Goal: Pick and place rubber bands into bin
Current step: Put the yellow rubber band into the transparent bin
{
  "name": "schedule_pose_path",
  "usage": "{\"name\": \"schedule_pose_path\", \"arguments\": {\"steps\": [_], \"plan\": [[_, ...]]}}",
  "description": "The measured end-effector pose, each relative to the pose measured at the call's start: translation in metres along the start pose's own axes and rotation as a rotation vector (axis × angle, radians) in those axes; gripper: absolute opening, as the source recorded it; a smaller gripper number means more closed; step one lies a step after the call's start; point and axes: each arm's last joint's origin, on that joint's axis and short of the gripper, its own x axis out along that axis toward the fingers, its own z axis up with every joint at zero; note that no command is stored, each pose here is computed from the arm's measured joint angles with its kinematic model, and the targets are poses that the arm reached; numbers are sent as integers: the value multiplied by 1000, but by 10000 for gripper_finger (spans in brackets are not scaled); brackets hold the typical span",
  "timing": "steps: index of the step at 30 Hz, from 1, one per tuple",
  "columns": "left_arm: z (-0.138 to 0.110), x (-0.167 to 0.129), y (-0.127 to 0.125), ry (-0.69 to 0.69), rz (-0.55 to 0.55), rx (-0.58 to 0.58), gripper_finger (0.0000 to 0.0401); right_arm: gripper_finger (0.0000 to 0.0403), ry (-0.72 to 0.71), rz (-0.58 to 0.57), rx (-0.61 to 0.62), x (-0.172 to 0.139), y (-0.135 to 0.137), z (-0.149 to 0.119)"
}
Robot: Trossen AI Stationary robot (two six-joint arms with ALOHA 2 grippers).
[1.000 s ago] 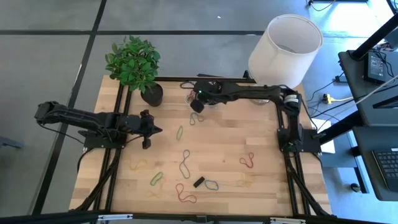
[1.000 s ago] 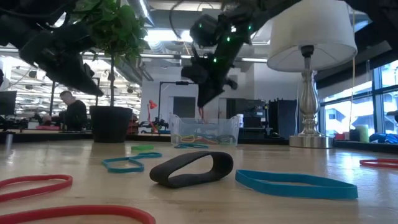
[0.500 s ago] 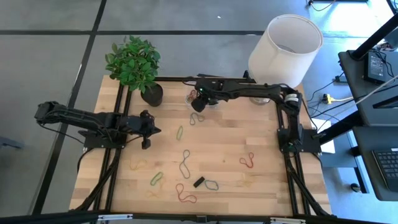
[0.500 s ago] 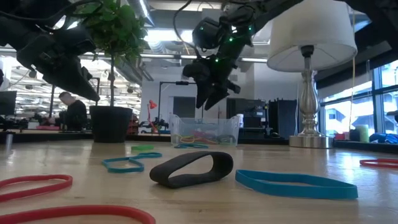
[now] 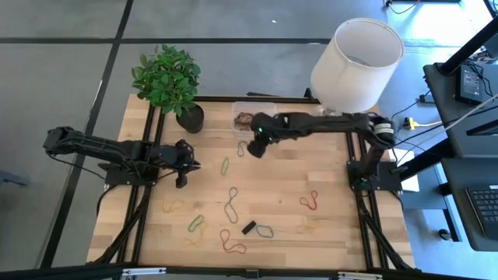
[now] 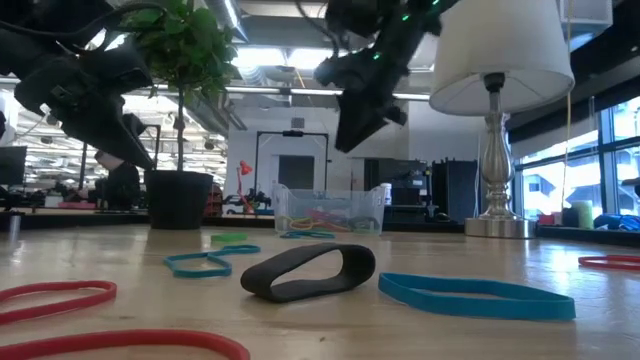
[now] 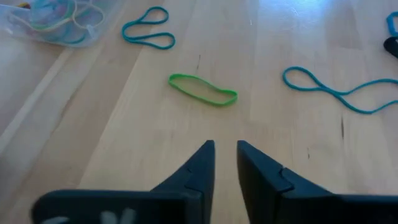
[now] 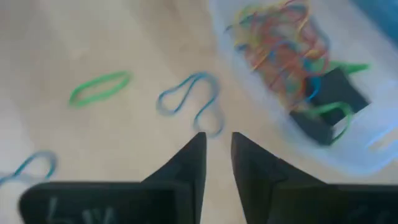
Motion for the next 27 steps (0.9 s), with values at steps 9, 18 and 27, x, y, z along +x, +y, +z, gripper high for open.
{"name": "schedule_pose_path", "arguments": {"steps": [9,18,27], "plan": [[16,-8,-6,16,1,91,108,45,83,37,44,-16,19,-73],[43,-1,-45,270,-24,280,109,39,33,64,201,-31,12,-146],[37,6,-77,668,138,-62,110,39,42,111,190,-51,4,-181]]}}
